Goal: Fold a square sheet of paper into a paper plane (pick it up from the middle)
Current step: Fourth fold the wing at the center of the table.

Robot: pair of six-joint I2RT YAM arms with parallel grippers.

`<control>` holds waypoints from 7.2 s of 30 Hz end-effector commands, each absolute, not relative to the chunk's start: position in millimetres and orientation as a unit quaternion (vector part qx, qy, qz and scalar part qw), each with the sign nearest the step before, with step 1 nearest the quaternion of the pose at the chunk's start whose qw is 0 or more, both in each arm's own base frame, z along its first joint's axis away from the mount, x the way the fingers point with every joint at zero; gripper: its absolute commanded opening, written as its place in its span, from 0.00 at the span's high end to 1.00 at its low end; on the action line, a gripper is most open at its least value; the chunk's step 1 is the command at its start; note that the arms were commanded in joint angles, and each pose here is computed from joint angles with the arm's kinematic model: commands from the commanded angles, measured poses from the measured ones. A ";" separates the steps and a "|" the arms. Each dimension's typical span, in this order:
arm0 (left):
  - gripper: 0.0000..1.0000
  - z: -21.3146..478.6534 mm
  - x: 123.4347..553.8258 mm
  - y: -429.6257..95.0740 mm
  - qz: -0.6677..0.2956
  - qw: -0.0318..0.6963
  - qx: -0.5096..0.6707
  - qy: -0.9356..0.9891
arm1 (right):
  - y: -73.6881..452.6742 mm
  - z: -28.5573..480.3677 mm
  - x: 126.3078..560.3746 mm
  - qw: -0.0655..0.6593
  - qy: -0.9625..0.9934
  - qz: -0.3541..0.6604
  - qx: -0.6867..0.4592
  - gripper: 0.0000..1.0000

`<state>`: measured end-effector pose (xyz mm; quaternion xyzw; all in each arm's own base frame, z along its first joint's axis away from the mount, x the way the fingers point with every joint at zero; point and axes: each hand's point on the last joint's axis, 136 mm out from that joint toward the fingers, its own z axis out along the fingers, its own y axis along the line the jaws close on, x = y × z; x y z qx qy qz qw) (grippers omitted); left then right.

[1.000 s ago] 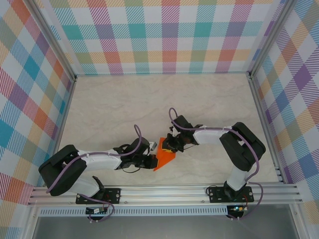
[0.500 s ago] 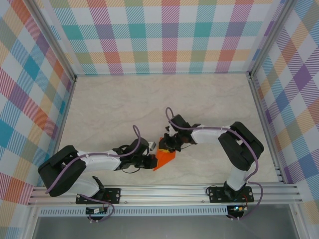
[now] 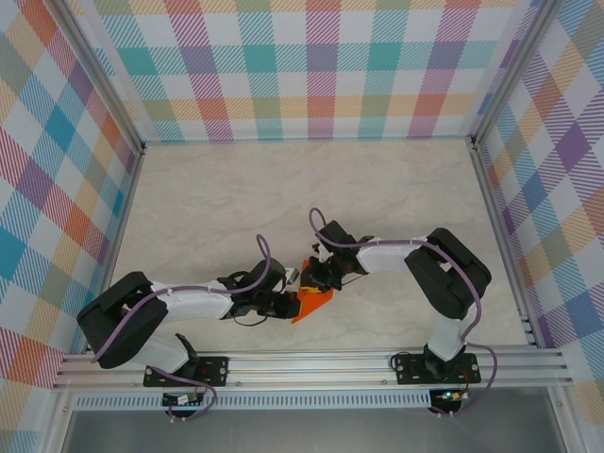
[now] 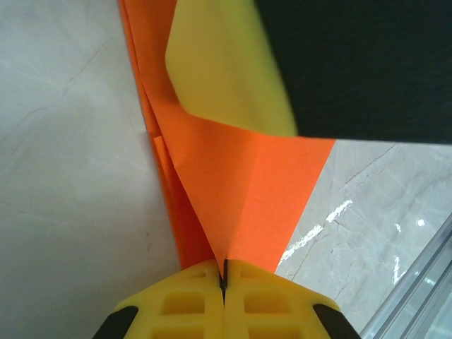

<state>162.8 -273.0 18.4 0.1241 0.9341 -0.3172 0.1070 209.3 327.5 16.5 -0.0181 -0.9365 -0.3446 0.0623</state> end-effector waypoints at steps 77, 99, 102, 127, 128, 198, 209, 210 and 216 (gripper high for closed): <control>0.85 10.3 118.2 -235.8 -0.297 0.033 0.122 0.947 | 302.9 -16.4 194.4 0.080 -0.956 -0.281 -0.025 0.86; 0.88 79.3 157.2 -266.1 -0.380 0.140 0.083 0.911 | 302.5 -18.6 193.7 0.083 -0.956 -0.279 -0.025 0.86; 0.88 80.2 160.0 -272.2 -0.386 0.137 0.086 0.908 | 302.3 -19.1 193.7 0.083 -0.957 -0.278 -0.025 0.86; 0.89 19.8 136.5 -267.2 -0.362 0.052 0.086 0.927 | 299.5 -22.8 190.8 0.088 -0.957 -0.274 -0.027 0.86; 0.90 18.7 135.2 -266.4 -0.361 0.049 0.086 0.927 | 300.0 -22.6 191.6 0.087 -0.957 -0.275 -0.027 0.86; 0.87 30.3 170.1 -275.8 -0.295 0.082 0.076 0.949 | 298.8 -25.4 191.4 0.091 -0.959 -0.266 -0.032 0.85; 0.91 -24.4 138.3 -225.6 -0.221 0.037 0.037 0.974 | 307.2 -14.0 198.1 0.084 -0.955 -0.281 -0.026 0.85; 0.91 -25.1 137.6 -223.4 -0.216 0.036 0.036 0.975 | 308.9 -10.6 200.0 0.081 -0.955 -0.283 -0.024 0.85; 0.93 -27.4 134.3 -213.1 -0.193 0.033 0.037 0.980 | 317.1 24.5 214.1 0.043 -0.952 -0.303 -0.010 0.83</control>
